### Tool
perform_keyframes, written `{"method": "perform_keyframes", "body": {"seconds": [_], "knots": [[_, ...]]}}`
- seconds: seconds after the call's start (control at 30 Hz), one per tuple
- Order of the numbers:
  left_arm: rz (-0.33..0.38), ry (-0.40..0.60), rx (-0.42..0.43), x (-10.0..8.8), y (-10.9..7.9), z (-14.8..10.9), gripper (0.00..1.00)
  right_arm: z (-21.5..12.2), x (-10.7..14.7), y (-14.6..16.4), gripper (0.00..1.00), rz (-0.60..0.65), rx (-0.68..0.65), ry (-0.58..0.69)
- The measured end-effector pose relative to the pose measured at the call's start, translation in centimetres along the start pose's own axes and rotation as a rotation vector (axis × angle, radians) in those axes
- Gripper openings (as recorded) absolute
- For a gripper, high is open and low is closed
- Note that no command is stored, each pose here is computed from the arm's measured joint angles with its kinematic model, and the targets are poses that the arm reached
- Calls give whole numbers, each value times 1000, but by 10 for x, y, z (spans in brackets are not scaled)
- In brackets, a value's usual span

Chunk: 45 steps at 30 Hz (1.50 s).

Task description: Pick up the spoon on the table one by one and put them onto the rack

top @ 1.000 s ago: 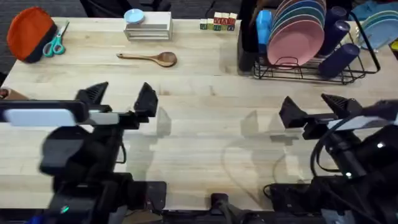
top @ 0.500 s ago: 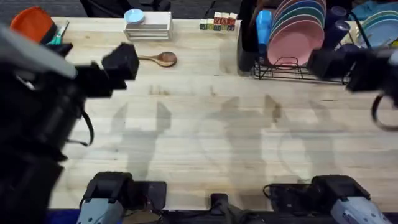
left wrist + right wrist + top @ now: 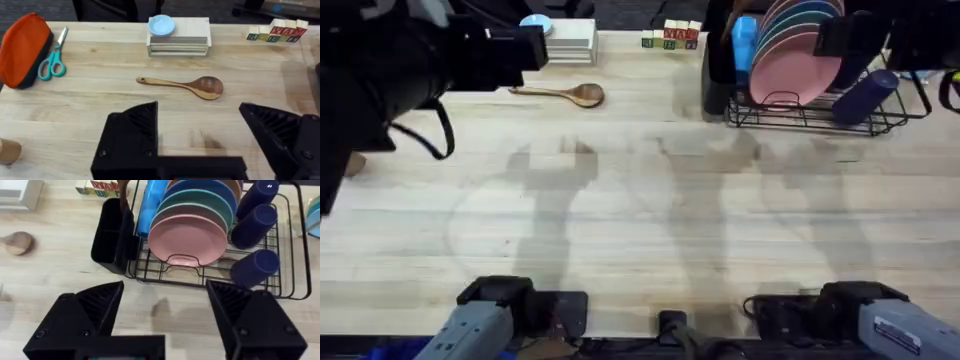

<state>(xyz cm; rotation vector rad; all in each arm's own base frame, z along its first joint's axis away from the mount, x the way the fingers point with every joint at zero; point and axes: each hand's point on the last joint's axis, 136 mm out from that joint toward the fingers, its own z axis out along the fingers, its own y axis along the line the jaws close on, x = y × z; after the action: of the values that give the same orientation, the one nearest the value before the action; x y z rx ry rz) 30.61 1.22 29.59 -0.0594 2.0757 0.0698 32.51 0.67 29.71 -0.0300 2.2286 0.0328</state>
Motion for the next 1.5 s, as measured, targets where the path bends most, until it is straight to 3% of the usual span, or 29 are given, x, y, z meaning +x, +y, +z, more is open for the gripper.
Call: {"method": "perform_keyframes", "body": {"seconds": [0.17,0.23,0.47,0.7,0.83,1.03,1.3,1.5], "knots": [[7,38,0,5,-1,12,993,1,0,0,996,-3,0,3],[40,50,0,7,-1,15,993,1,0,0,996,-5,0,3],[232,101,11,13,-1,32,991,1,0,0,996,-12,0,3],[390,166,54,19,10,61,992,1,0,0,996,-16,0,3],[515,138,108,12,19,86,991,1,0,0,996,-16,0,3],[681,117,161,9,16,115,991,1,0,0,996,-16,0,3],[837,148,226,29,12,151,991,2,1,0,996,-16,0,7],[897,161,261,44,11,174,991,6,3,0,996,-15,0,24]]}}
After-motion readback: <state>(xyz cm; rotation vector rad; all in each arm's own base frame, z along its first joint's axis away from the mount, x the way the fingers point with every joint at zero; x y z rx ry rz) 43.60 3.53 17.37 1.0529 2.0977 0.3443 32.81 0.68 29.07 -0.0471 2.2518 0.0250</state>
